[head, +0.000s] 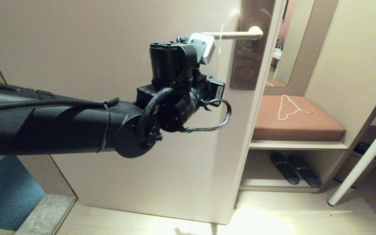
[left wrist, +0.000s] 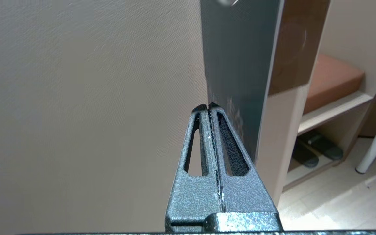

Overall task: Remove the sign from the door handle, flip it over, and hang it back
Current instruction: Hang the sign back with the other side facing out

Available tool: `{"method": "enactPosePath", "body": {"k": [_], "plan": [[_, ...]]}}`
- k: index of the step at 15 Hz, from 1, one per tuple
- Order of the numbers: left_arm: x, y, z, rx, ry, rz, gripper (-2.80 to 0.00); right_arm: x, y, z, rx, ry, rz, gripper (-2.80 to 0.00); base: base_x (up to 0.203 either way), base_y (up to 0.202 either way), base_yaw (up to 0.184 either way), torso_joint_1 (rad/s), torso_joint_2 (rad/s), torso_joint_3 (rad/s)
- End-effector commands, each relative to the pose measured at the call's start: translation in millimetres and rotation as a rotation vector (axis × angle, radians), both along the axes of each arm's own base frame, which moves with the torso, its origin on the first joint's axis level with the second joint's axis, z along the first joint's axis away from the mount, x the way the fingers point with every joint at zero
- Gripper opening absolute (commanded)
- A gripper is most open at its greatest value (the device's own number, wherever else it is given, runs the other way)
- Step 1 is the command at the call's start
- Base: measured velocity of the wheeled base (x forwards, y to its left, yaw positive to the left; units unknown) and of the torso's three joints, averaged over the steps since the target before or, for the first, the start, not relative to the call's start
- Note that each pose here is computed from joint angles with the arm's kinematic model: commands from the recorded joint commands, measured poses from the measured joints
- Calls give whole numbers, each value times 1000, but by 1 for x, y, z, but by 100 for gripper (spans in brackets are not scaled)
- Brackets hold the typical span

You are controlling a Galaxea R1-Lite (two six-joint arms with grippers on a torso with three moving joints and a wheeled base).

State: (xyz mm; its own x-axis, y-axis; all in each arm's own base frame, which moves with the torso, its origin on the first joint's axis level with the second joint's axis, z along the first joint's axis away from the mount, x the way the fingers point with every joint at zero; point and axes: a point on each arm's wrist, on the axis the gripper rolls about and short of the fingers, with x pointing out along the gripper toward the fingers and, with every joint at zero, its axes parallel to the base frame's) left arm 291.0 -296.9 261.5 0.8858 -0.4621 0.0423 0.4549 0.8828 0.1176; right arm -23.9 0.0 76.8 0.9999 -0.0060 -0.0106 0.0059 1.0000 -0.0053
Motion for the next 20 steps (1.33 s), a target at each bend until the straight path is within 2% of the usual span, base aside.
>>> {"method": "enactPosePath", "body": {"k": [1, 3, 6, 9, 12, 16, 20], "plan": [[9, -12, -9, 7, 2, -3, -280, 0, 0, 0, -1, 2, 0, -280, 0, 0, 0, 0, 0, 0], [6, -24, -8, 8, -12, -27, -280, 0, 0, 0, -1, 2, 0, -280, 0, 0, 0, 0, 0, 0], [-4, -40, -14, 59, -33, -67, -280, 0, 0, 0, -1, 1, 0, -280, 0, 0, 0, 0, 0, 0], [-13, -54, -14, 52, -42, -104, -280, 0, 0, 0, -1, 2, 0, -280, 0, 0, 0, 0, 0, 0], [-12, -58, -14, 48, -48, -106, -280, 0, 0, 0, -1, 2, 0, -280, 0, 0, 0, 0, 0, 0], [-1, -50, -14, 46, -47, -73, -280, 0, 0, 0, -1, 2, 0, -280, 0, 0, 0, 0, 0, 0], [20, -30, -11, 43, -49, -7, -280, 0, 0, 0, -1, 2, 0, -280, 0, 0, 0, 0, 0, 0]]}}
